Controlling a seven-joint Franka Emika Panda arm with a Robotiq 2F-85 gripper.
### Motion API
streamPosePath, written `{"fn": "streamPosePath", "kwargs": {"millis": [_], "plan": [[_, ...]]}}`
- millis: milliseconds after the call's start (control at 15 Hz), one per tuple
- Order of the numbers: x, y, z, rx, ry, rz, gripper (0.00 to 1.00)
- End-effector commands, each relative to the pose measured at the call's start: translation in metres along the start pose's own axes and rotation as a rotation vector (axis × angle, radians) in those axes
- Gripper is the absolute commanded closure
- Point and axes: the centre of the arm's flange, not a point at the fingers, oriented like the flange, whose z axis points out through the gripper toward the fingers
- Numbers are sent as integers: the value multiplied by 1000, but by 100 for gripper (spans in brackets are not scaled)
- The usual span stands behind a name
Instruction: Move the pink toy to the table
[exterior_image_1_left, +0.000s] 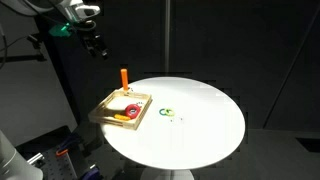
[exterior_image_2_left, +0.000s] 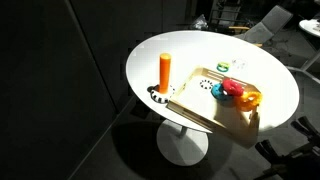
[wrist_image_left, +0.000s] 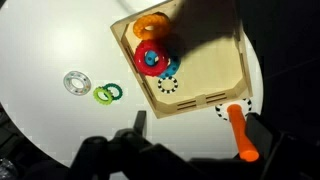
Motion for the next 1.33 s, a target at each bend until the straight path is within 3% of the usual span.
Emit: {"fn": "streamPosePath", "kwargs": {"millis": [0, 600, 1267], "plan": [[0, 0, 0, 0, 0, 0, 0], [20, 10, 14, -25, -3, 28, 0], [21, 38, 109, -67, -149, 66, 0]]}}
